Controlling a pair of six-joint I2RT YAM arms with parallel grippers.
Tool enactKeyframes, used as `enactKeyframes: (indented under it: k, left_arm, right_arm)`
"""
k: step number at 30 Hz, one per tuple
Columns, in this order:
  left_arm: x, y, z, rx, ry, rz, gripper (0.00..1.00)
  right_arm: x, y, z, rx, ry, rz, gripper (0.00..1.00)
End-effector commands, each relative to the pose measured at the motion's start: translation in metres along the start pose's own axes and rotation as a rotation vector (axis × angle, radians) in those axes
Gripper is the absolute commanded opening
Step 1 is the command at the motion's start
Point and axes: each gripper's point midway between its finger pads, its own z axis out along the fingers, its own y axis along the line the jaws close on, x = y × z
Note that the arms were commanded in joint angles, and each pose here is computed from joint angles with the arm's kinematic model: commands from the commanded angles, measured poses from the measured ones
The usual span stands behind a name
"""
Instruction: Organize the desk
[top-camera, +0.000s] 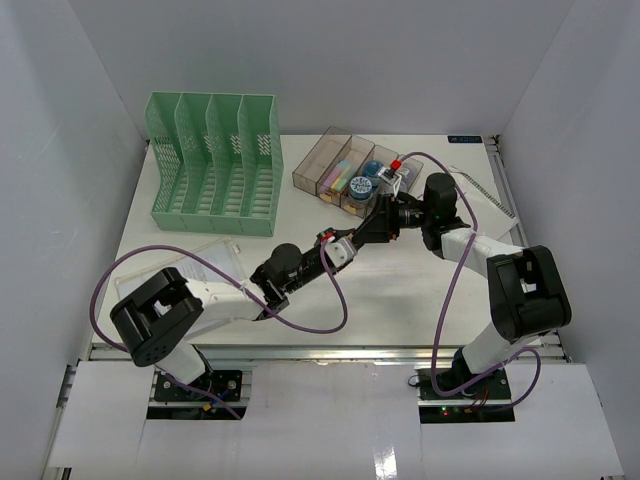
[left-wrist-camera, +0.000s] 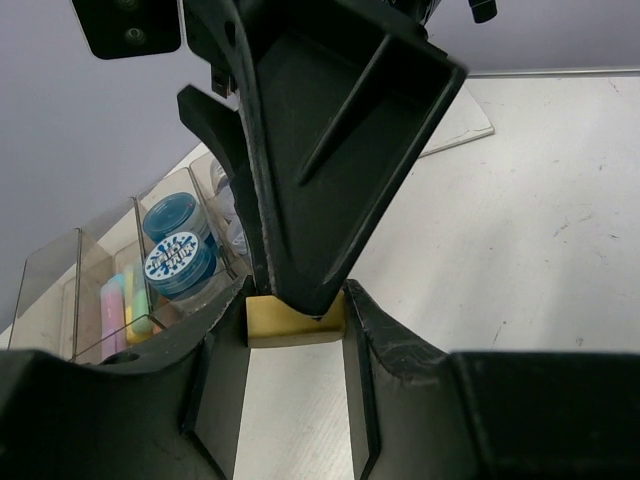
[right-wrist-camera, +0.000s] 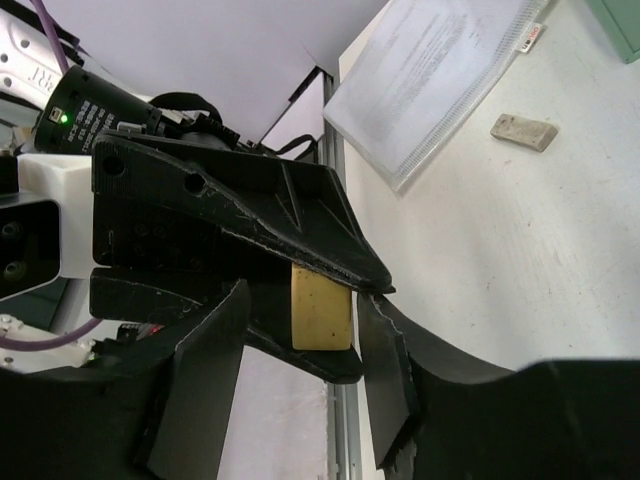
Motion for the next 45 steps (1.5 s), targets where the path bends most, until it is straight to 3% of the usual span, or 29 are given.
enactKeyframes:
  k: [1, 2, 3, 4, 6, 10, 16, 23, 25, 27, 33, 34, 38, 45]
  left_arm:
    - [-0.03, 0.004, 0.001, 0.007, -0.064, 0.006, 0.09]
    - [-0.029, 0.003, 0.0, 0.008, -0.058, 0.007, 0.09]
    - [-0.031, 0.005, -0.002, 0.004, -0.061, 0.01, 0.08]
    - [-0.031, 0.005, -0.003, 0.0, -0.062, 0.011, 0.08]
    - [-0.031, 0.007, -0.006, -0.007, -0.058, 0.011, 0.08]
    - [-0.03, 0.01, -0.011, -0.028, -0.051, 0.011, 0.08]
    - [-0.02, 0.029, -0.022, -0.127, -0.007, -0.03, 0.07]
    - [-0.006, 0.081, -0.026, -0.265, 0.067, -0.206, 0.08]
    - [0.008, 0.108, -0.016, -0.299, 0.145, -0.316, 0.09]
    - [-0.005, 0.134, -0.004, -0.324, 0.132, -0.339, 0.09]
    - [0.025, 0.179, 0.051, -0.292, 0.332, -0.576, 0.09]
    - [0.046, 0.173, 0.053, -0.286, 0.403, -0.633, 0.09]
    - [0.072, 0.189, 0.069, -0.302, 0.508, -0.785, 0.09]
    - [0.094, 0.221, 0.102, -0.389, 0.51, -0.863, 0.1]
  right_arm:
    - [0.002, -0.002, -0.001, 0.001, -0.006, -0.029, 0.64]
    - [0.001, -0.003, -0.003, 0.007, -0.011, -0.029, 0.71]
    - [0.001, -0.004, -0.004, 0.012, -0.015, -0.031, 0.86]
    - [0.0, -0.006, -0.005, 0.018, -0.019, -0.032, 0.95]
    - [0.0, -0.009, -0.007, 0.032, -0.027, -0.024, 0.9]
    - [0.003, -0.025, -0.012, 0.099, -0.032, -0.025, 0.9]
    - [-0.005, -0.043, -0.029, 0.254, -0.037, -0.174, 0.9]
    - [-0.024, -0.033, -0.061, 0.375, -0.071, -0.381, 0.9]
    - [-0.025, -0.026, -0.069, 0.391, -0.063, -0.446, 0.9]
    - [-0.023, -0.025, -0.073, 0.393, -0.055, -0.463, 0.9]
    - [-0.021, -0.017, -0.082, 0.412, -0.041, -0.543, 0.9]
    - [-0.021, -0.016, -0.083, 0.413, -0.043, -0.545, 0.9]
    - [-0.02, -0.015, -0.084, 0.407, -0.044, -0.548, 0.9]
    - [-0.02, -0.016, -0.086, 0.407, -0.045, -0.55, 0.9]
